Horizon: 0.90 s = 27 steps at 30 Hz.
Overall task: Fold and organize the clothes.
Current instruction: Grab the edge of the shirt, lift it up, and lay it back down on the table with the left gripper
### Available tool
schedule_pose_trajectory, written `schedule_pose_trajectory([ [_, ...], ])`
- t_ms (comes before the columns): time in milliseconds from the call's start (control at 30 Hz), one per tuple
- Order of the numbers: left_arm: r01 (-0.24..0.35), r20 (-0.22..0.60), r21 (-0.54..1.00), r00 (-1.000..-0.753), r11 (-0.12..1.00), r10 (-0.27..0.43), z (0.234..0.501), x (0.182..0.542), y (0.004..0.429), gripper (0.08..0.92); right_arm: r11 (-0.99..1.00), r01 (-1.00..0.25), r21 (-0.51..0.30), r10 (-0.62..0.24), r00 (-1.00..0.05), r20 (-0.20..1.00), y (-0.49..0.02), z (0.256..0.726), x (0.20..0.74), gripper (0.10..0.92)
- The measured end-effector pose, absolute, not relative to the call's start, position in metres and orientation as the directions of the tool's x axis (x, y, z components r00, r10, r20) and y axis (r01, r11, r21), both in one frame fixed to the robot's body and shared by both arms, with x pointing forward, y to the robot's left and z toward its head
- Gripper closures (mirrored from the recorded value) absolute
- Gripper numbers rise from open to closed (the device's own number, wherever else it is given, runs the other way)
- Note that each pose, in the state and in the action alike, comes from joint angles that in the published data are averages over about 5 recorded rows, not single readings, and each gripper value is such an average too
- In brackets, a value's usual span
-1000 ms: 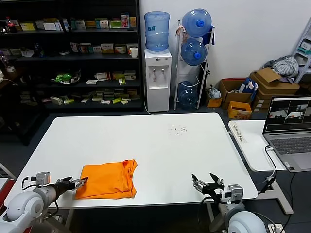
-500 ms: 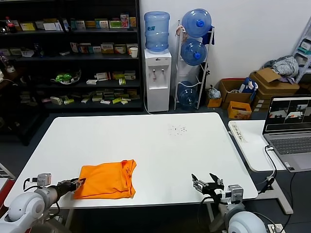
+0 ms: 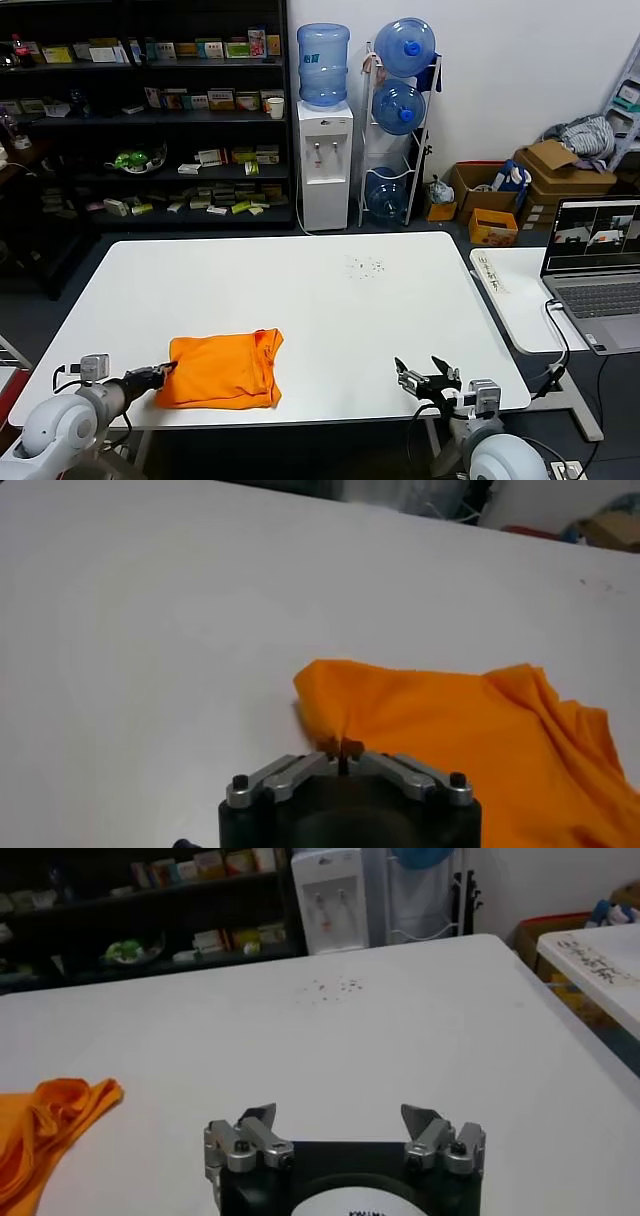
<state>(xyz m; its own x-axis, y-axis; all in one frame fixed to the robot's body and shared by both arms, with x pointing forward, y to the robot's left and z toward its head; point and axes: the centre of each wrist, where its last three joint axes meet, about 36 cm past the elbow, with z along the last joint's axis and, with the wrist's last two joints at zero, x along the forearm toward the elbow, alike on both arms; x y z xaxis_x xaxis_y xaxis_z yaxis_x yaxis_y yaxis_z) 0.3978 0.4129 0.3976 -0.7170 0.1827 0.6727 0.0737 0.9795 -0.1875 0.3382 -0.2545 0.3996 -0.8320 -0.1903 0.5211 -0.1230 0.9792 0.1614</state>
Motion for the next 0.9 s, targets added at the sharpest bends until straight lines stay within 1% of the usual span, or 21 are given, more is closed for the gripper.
schedule_pose_trajectory([
  [133, 0.1, 0.645, -0.152, -0.744, 0.983, 0.175, 0.42, 0.397, 0.4, 0.895, 0.978, -0.126, 0.167, -0.196, -0.832, 0.519, -0.253, 0.397, 0.34, 0.2],
  [300, 0.133, 0.606, -0.087, -0.779, 0.987, 0.159, 0.458, 0.393, 0.381, 0.895, 0.975, -0.134, 0.177, -0.208, -0.831, 0.516, -0.249, 0.394, 0.344, 0.2],
  [433, 0.145, 0.589, -0.026, -0.798, 0.989, 0.132, 0.486, 0.387, 0.373, 0.895, 0.973, -0.142, 0.181, -0.217, -0.832, 0.51, -0.247, 0.393, 0.347, 0.2],
  [533, 0.135, 0.59, 0.025, -0.802, 0.991, 0.094, 0.5, 0.384, 0.375, 0.895, 0.972, -0.149, 0.183, -0.223, -0.835, 0.503, -0.246, 0.393, 0.35, 0.2],
  [633, 0.114, 0.598, 0.074, -0.8, 0.991, 0.048, 0.511, 0.383, 0.383, 0.895, 0.971, -0.155, 0.184, -0.228, -0.84, 0.493, -0.246, 0.394, 0.353, 0.2],
  [900, 0.035, 0.608, 0.203, -0.788, 0.979, -0.098, 0.528, 0.392, 0.428, 0.895, 0.97, -0.155, 0.189, -0.229, -0.846, 0.481, -0.248, 0.393, 0.357, 0.2],
])
